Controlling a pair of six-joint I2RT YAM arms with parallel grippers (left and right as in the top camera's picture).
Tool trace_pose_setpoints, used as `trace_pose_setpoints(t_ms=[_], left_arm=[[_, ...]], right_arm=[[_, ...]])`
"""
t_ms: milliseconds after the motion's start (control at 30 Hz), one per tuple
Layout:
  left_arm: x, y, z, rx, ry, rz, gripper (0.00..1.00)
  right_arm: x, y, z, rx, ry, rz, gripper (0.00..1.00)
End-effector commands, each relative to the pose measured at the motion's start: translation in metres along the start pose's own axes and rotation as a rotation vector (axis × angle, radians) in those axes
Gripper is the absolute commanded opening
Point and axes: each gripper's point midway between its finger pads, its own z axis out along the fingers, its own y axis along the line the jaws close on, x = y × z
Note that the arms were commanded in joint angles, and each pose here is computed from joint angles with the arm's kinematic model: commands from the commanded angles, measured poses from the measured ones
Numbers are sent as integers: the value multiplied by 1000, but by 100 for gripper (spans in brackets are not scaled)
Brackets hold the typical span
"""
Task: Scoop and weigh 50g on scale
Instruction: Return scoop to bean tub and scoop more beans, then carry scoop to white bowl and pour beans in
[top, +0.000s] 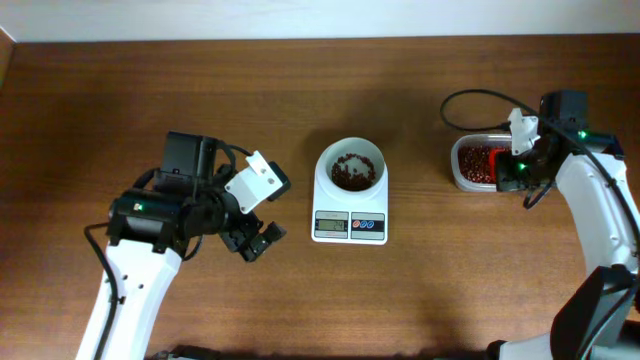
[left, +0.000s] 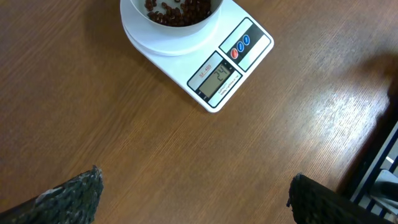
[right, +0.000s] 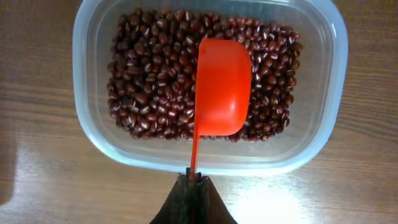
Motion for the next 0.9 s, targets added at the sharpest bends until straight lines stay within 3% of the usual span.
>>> trace_pose_setpoints(t_ms=[0,67,200,467,667,867], left_arm=[[1,-1,1,11,-2,9,99],[1,-1,1,11,-2,9,99],[1,-1,1,11,-2,9,99],[1,-1,1,11,-2,9,99],[1,-1,1,11,-2,9,99],[1,-1,1,11,-2,9,99]], right_arm=[[7,3,17,-87,38,75,4],[3,27,18,-247,22,85,4],[-3,49,10,-394,-9,96,4],[9,15,32,-533,35,321,4],[-3,-9,-1,-781,-112,498,4],[6,-23,-13,-832,-139,555,4]])
